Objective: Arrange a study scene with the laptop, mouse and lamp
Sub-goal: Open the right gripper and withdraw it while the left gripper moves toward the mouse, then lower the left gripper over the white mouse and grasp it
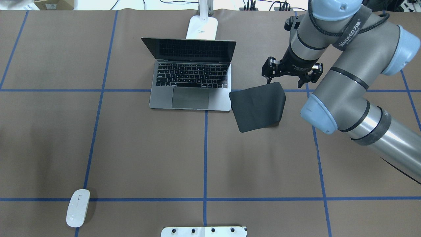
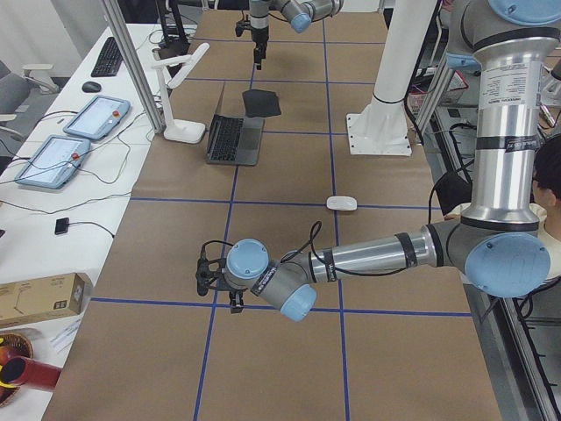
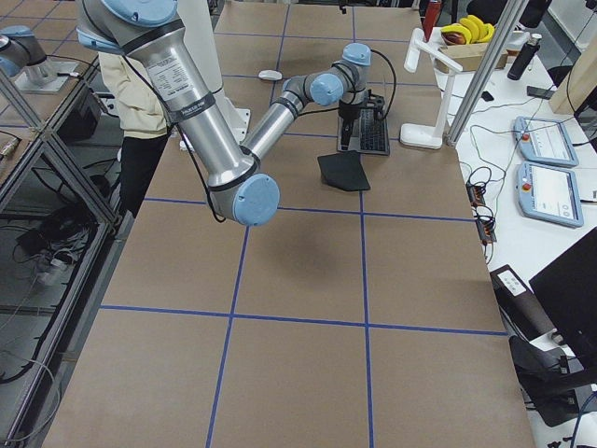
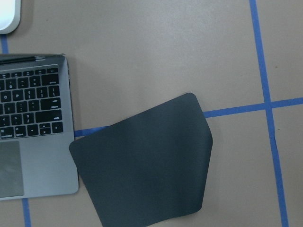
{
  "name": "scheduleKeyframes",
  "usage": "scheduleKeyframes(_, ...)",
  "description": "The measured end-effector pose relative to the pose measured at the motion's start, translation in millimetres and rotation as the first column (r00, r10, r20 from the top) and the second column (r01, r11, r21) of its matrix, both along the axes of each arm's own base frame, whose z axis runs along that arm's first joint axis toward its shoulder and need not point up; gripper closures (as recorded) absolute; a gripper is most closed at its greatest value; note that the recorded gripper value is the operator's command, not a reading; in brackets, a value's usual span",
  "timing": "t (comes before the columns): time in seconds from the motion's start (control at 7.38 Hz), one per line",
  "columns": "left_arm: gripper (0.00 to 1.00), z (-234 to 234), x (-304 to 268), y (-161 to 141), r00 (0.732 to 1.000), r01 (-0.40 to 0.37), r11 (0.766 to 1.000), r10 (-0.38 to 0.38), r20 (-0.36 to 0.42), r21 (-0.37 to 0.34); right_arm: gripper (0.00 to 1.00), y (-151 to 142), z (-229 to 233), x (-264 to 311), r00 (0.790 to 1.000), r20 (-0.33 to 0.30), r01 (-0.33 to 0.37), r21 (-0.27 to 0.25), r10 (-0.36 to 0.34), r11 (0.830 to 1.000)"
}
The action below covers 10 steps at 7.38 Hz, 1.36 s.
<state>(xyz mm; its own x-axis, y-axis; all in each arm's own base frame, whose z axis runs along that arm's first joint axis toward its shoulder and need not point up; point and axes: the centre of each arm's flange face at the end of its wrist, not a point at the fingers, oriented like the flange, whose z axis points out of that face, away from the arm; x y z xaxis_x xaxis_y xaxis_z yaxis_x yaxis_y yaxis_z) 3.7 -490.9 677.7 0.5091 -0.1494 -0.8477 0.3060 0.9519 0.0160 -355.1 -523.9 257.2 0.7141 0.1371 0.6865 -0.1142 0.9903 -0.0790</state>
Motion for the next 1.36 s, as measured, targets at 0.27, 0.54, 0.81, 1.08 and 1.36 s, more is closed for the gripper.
scheduleKeyframes(0.27, 0.0, -38.4, 32.4, 8.4, 0.998, 0.006, 0.998, -0.01, -0.056, -0.058, 0.0, 5.9, 49.8, 14.1, 0.995, -0.055, 0.09, 0.034, -0.088, 0.995)
scheduleKeyframes(0.54, 0.0, -93.1, 87.5, 34.4, 0.993, -0.042, 0.994, 0.03, -0.116, -0.103, 0.0, 5.6, 96.4, 39.4, 0.98, -0.102, 0.178, 0.064, -0.171, 0.982)
scheduleKeyframes(0.81, 0.0, -133.8, 135.8, 61.6, 0.985, -0.116, 0.985, 0.098, -0.145, -0.127, 0.0, 4.7, 156.4, 87.1, 0.952, -0.155, 0.282, 0.092, -0.266, 0.955)
scheduleKeyframes(1.08, 0.0, -171.7, 173.9, 80.2, 0.975, -0.193, 0.969, 0.171, -0.143, -0.155, 0.0, 8.6, 198.8, 128.3, 0.927, -0.188, 0.349, 0.104, -0.326, 0.931)
scheduleKeyframes(1.36, 0.0, -201.5, 216.4, 102.8, 0.968, -0.248, 0.95, 0.237, -0.081, -0.188, 0.0, 11.3, 216.3, 149.5, 0.911, -0.201, 0.387, 0.116, -0.36, 0.915)
